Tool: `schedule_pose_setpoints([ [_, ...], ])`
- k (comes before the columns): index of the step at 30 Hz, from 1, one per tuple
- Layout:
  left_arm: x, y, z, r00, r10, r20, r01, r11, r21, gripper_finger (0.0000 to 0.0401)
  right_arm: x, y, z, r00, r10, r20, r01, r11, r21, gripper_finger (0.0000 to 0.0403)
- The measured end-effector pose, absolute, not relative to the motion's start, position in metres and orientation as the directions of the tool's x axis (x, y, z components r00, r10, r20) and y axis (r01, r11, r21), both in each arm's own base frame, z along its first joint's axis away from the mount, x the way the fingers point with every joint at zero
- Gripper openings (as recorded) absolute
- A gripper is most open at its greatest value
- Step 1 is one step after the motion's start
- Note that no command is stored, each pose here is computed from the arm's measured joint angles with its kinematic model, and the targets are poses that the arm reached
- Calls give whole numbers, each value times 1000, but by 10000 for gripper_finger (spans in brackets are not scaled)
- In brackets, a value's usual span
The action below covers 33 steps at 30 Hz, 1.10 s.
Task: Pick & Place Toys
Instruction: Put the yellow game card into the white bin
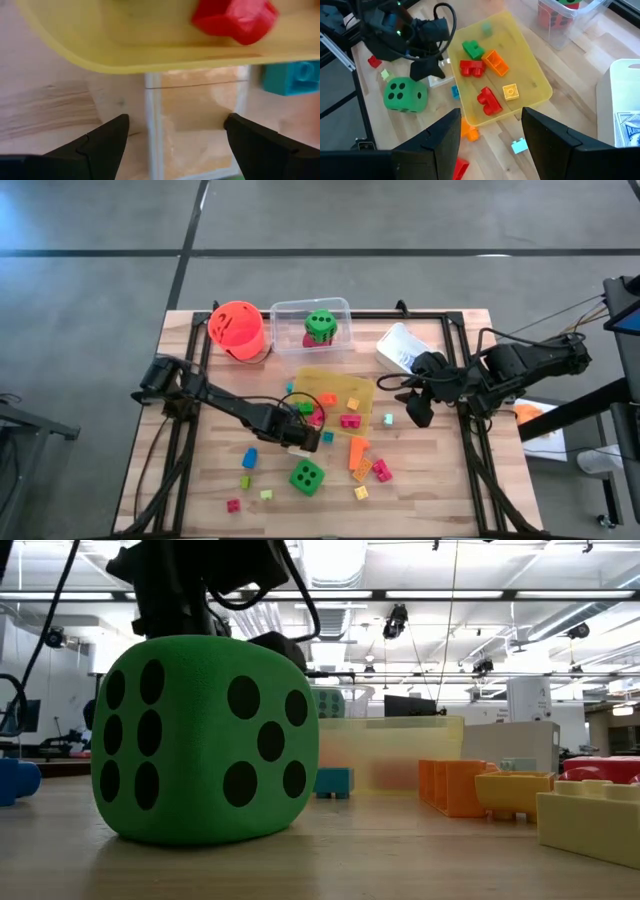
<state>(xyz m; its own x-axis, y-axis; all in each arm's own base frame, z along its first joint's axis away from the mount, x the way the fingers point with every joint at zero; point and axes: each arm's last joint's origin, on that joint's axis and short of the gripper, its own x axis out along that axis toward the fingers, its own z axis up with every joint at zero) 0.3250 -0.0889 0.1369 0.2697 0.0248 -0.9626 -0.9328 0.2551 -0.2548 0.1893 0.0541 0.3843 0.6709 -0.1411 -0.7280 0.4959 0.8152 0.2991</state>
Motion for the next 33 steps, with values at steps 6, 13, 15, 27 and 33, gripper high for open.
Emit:
schedule_pose_setpoints([
  [6, 325, -89, 136, 270, 25, -963, -931, 263, -254, 326, 189, 54, 384, 671, -141, -728, 496, 815, 299, 202],
  [13, 311, -87, 134, 141, -10, -990, -971, 196, -141, 326, 189, 54, 384, 671, -141, -728, 496, 815, 299, 202],
  [15, 307, -87, 134, 97, -8, -995, -980, 173, -97, 326, 189, 54, 384, 671, -141, -728, 496, 815, 299, 202],
  [27, 300, -88, 137, 44, -19, -999, -985, 165, -47, 326, 189, 54, 384, 671, -138, -729, 491, 819, 297, 202],
  [33, 282, -83, 151, -62, 18, -998, -986, 157, 65, 326, 189, 55, 384, 669, -121, -733, 472, 832, 293, 202],
])
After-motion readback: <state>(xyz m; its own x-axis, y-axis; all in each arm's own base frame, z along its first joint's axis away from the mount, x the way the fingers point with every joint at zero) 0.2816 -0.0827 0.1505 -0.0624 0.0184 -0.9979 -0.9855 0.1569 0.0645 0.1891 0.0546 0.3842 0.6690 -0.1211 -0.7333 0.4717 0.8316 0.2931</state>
